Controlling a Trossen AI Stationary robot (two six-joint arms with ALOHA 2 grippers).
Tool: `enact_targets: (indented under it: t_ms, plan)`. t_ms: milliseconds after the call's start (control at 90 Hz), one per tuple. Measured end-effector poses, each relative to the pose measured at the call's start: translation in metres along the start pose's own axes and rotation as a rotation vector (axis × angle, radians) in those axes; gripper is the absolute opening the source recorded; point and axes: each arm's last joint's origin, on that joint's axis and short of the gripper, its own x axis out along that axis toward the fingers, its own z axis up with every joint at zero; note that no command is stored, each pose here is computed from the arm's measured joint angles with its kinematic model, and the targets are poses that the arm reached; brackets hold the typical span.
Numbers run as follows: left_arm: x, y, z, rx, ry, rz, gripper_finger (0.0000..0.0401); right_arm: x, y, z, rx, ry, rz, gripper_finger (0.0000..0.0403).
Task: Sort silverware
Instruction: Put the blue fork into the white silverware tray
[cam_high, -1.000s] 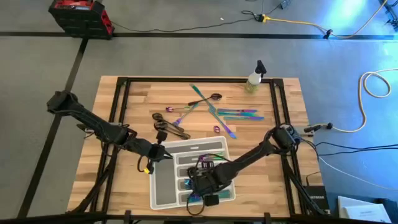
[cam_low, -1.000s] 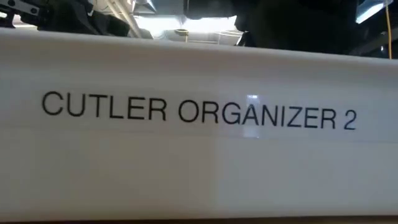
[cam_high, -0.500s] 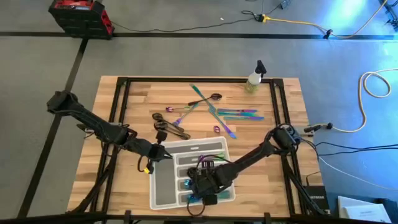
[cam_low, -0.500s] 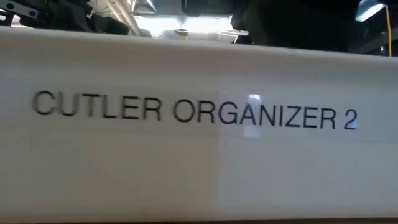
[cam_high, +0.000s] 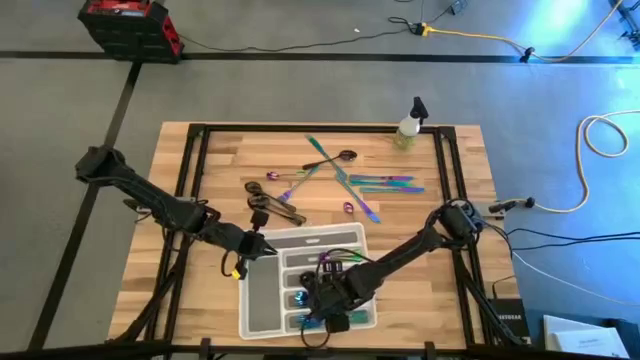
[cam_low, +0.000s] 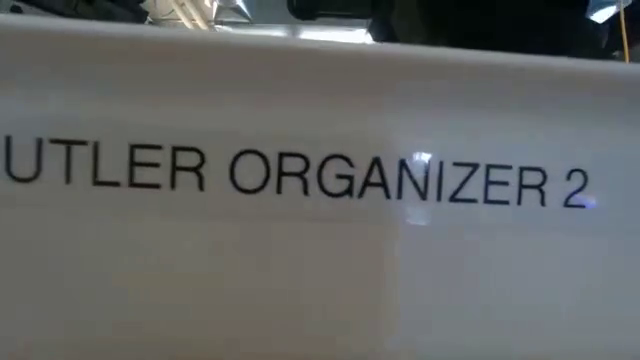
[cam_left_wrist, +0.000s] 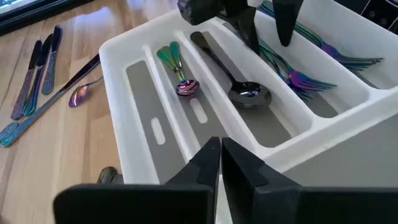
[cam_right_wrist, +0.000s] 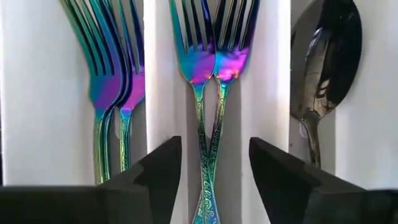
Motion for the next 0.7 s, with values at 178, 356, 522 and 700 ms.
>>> enact_targets:
  t_ms: [178, 356, 522, 700]
  plan:
    - [0.0, 0.0, 0.0, 0.0, 0.0, 0.0, 0.0, 0.004, -0.001, -0.003, -0.001, 0.003, 0.006, 0.0174]
    - [0.0, 0.0, 0.0, 0.0, 0.0, 0.0, 0.0, 0.009, -0.002, -0.006, -0.003, 0.016, 0.0, 0.0174]
    - [0.0, 0.0, 0.0, -0.007, 0.0, 0.0, 0.0, 0.018, -0.002, -0.007, -0.017, 0.036, 0.0, 0.0174]
    - [0.0, 0.0, 0.0, -0.006, 0.002, 0.0, 0.0, 0.022, -0.002, -0.009, -0.012, 0.049, 0.001, 0.0174]
